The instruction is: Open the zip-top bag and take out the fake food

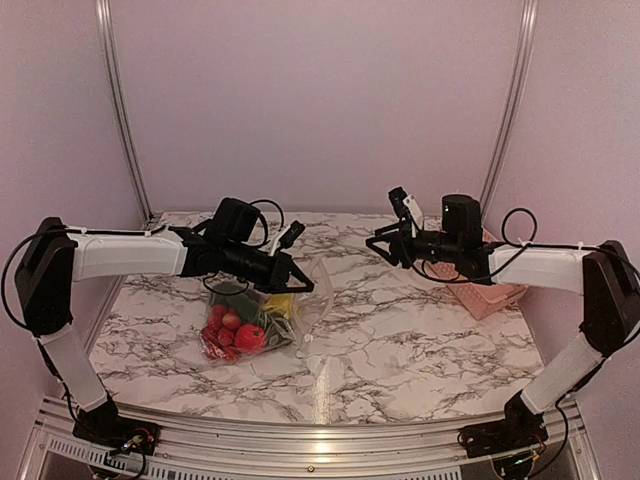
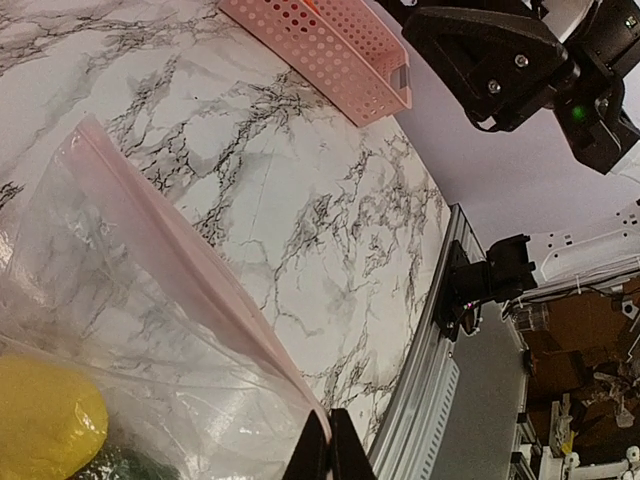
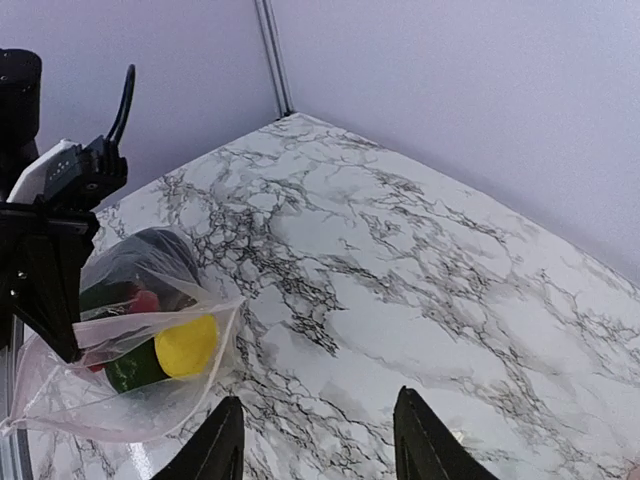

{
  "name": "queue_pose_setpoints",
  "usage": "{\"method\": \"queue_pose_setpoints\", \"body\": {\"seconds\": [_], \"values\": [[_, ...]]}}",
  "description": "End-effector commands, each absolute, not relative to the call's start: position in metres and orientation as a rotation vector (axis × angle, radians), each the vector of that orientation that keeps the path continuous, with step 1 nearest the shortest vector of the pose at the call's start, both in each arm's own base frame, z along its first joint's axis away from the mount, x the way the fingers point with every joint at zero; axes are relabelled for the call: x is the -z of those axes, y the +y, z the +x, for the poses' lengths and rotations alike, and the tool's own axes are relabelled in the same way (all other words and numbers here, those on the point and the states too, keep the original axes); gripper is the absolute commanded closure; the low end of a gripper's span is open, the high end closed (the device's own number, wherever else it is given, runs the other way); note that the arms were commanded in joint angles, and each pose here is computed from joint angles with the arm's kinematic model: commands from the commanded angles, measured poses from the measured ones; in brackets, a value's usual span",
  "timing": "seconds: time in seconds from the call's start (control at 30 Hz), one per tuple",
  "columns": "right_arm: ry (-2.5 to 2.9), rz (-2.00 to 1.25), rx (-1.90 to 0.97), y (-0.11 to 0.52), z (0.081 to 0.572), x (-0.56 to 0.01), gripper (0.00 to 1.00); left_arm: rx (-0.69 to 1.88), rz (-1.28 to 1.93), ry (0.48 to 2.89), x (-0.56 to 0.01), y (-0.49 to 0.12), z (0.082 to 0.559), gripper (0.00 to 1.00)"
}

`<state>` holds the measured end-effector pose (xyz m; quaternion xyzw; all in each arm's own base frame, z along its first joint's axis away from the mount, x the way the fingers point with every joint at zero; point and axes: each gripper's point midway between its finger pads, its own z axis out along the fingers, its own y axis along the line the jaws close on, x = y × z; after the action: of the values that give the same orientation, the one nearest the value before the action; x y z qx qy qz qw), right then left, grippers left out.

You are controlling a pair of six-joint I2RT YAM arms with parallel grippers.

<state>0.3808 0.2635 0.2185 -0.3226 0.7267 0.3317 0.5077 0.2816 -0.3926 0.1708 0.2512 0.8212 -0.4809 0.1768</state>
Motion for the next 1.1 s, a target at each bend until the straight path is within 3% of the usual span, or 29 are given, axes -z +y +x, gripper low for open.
{"method": "queue_pose_setpoints", "body": {"seconds": [0.0, 0.1, 0.27, 0.7, 0.83, 0.97, 1.07], "values": [[1.594, -0.949, -0.911, 0.309, 0.334, -0.234, 0.6, 1.353, 0.785, 2.323, -0.179, -0.388, 0.262, 1.0], [1.577, -0.999, -0.974, 0.332, 0.31, -0.224, 0.69, 1.342, 0.794, 2.318, -0.183, -0.387, 0.259, 1.0], [1.58, -1.093, -1.026, 0.368, 0.285, -0.2, 0.73, 1.325, 0.816, 2.313, -0.187, -0.387, 0.256, 1.0], [1.632, -1.193, -1.031, 0.415, 0.292, -0.139, 0.72, 1.265, 0.825, 2.319, -0.189, -0.382, 0.254, 0.99], [1.64, -1.211, -1.04, 0.426, 0.291, -0.128, 0.64, 1.251, 0.799, 2.323, -0.193, -0.378, 0.255, 0.84], [1.648, -1.228, -1.047, 0.433, 0.292, -0.119, 0.54, 1.276, 0.651, 2.305, -0.205, -0.361, 0.27, 0.62], [1.645, -1.229, -1.034, 0.433, 0.294, -0.116, 0.44, 1.273, 0.495, 2.277, -0.213, -0.334, 0.284, 0.57]]}}
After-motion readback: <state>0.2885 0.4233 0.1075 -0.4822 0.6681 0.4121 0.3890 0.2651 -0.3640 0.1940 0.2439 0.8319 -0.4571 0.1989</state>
